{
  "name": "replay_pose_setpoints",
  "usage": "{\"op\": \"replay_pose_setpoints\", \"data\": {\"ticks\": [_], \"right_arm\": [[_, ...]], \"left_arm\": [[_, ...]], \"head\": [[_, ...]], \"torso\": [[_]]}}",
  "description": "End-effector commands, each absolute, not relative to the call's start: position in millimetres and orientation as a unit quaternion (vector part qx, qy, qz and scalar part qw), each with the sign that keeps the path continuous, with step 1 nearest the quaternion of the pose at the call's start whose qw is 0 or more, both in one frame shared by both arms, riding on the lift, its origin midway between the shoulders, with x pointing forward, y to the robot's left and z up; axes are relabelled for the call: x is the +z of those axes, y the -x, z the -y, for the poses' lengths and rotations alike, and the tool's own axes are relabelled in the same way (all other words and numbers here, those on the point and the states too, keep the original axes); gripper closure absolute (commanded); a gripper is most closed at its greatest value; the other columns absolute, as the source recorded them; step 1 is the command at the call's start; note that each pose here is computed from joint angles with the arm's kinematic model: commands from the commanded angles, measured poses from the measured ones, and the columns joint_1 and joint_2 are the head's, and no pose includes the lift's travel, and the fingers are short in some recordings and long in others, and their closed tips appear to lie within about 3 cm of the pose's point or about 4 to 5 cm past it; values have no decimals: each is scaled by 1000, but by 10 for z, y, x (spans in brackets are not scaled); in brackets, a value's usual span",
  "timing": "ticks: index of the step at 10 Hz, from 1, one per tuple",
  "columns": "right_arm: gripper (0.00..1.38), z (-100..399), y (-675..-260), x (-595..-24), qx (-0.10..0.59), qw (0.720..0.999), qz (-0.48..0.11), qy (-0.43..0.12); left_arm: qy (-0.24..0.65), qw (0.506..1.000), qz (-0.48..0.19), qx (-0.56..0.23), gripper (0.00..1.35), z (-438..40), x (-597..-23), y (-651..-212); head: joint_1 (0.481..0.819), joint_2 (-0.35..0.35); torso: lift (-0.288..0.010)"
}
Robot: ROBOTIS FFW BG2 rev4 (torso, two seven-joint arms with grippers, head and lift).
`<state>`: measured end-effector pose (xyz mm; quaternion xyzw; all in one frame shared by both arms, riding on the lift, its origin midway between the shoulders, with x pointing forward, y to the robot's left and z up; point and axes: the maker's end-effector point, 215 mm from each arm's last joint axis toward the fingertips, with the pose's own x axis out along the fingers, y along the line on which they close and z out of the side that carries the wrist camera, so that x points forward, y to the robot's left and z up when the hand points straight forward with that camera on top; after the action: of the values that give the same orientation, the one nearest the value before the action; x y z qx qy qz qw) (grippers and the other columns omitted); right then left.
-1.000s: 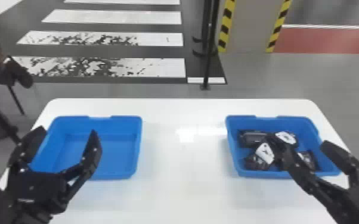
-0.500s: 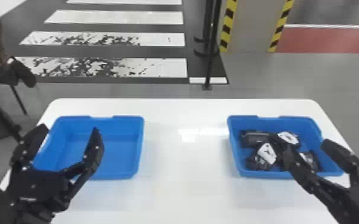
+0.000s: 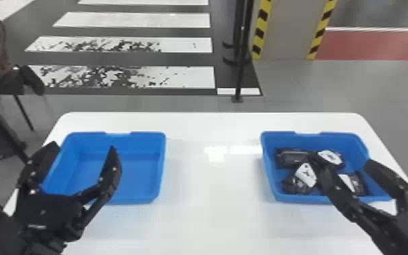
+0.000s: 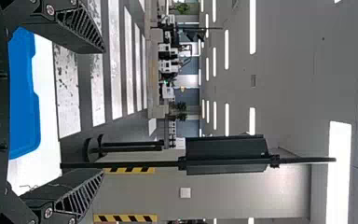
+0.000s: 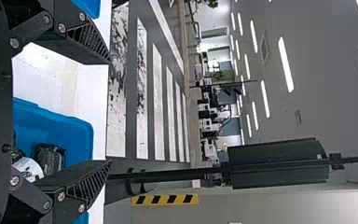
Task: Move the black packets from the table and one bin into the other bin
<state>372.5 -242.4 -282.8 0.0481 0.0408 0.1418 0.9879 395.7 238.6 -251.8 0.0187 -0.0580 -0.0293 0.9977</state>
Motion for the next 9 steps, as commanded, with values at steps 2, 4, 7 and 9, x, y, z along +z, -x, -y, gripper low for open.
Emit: {"op": "replay_pose_setpoints", "data": {"ticks": [2,4,7,9], "right_arm": [[283,2424,-3724,-2832,142,988,-41,-48],[283,2424,-3724,-2832,142,988,-41,-48],[288,2420,-3717,-2827,142,988,-41,-48],[288,2417,-3718,-2814,143,988,-40,-48]], "left_arm": [[-20,998,61,-30,125,-2384,-2503,-3955],[-21,998,61,-29,127,-2392,-2503,-3955],[-21,998,58,-30,127,-2383,-2520,-3950],[-21,998,57,-32,127,-2376,-2528,-3950]], "head": [[695,-5],[695,-5],[695,-5],[695,-6]], "torso": [[-110],[-110],[-110],[-110]]}}
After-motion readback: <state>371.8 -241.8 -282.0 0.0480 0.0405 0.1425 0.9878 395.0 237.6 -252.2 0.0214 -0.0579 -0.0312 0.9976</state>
